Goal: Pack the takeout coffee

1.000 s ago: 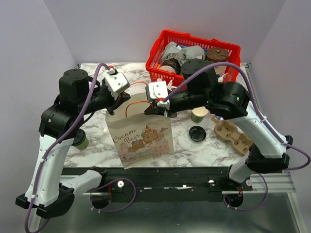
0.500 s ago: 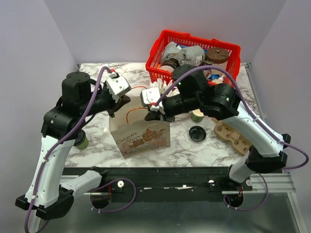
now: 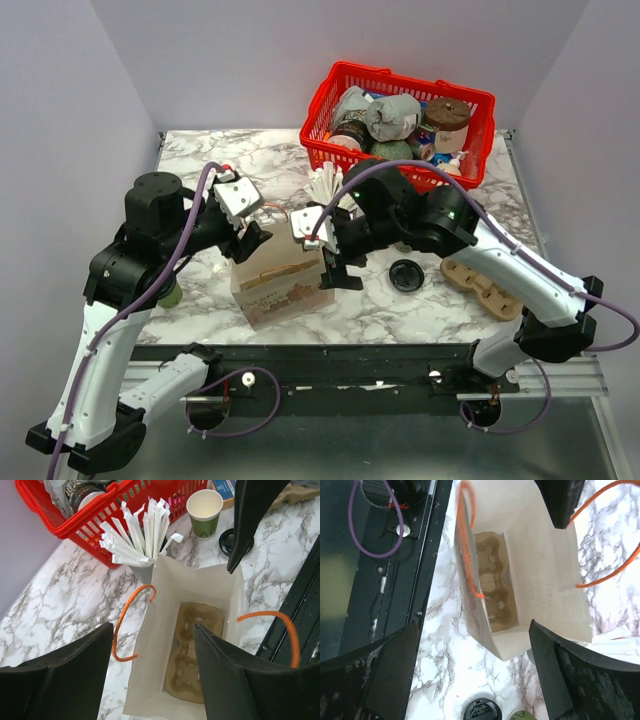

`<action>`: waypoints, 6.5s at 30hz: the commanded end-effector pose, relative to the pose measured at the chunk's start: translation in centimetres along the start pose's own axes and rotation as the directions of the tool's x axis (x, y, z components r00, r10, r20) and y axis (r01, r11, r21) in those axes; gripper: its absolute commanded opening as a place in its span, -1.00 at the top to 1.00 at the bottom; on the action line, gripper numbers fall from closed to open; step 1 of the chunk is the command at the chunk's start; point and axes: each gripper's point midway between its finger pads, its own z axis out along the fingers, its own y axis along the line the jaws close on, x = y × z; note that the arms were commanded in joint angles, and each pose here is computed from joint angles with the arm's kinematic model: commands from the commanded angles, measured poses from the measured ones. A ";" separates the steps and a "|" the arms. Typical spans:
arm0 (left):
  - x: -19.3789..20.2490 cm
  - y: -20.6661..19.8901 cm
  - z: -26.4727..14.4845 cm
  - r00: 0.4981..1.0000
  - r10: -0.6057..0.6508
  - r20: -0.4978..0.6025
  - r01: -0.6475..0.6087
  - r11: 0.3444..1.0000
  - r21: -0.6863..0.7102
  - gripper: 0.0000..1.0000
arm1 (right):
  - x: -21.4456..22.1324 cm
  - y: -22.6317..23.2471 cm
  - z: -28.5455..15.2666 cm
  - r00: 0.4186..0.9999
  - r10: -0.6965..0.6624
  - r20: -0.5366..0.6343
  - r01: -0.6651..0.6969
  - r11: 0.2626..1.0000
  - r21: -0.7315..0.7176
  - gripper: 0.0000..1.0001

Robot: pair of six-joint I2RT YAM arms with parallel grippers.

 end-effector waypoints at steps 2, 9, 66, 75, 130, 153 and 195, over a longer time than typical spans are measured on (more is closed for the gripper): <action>-0.3 1.1 -0.4 1.000 -0.009 0.001 0.009 0.998 -0.069 -0.47 | -2.2 0.9 -2.8 0.996 -0.044 0.077 0.043 0.999 0.012 -1.00; 1.8 1.7 -0.4 0.997 -0.014 -0.080 0.006 0.995 -0.103 -0.48 | -1.6 0.0 -1.7 0.998 -0.039 0.056 0.036 0.999 0.039 -1.00; -4.6 7.4 -3.9 0.996 0.049 0.070 -0.018 0.925 -0.380 -0.49 | -7.0 -0.4 -1.5 0.954 -0.140 0.266 0.142 0.990 0.014 -0.28; 1.5 3.5 -4.3 0.992 -0.104 -0.078 0.077 0.954 -0.289 -0.65 | -7.7 -2.8 -5.5 0.954 -0.122 0.275 0.057 0.971 0.233 -1.00; 8.4 -6.1 -2.6 0.972 0.232 0.041 -0.236 0.965 0.118 1.00 | 1.4 -12.4 -9.3 0.992 0.052 0.119 -0.117 0.747 0.655 -1.00; 6.1 4.2 3.4 0.976 0.192 -0.106 -0.200 0.977 -0.075 0.04 | 2.7 -11.9 -7.2 0.983 0.122 0.135 -0.172 0.860 0.480 -1.00; 25.7 9.9 -14.2 0.427 -0.445 -0.787 0.174 0.894 -0.412 -0.97 | 2.1 -9.3 -7.4 0.958 0.174 0.227 -0.242 0.916 0.321 -1.00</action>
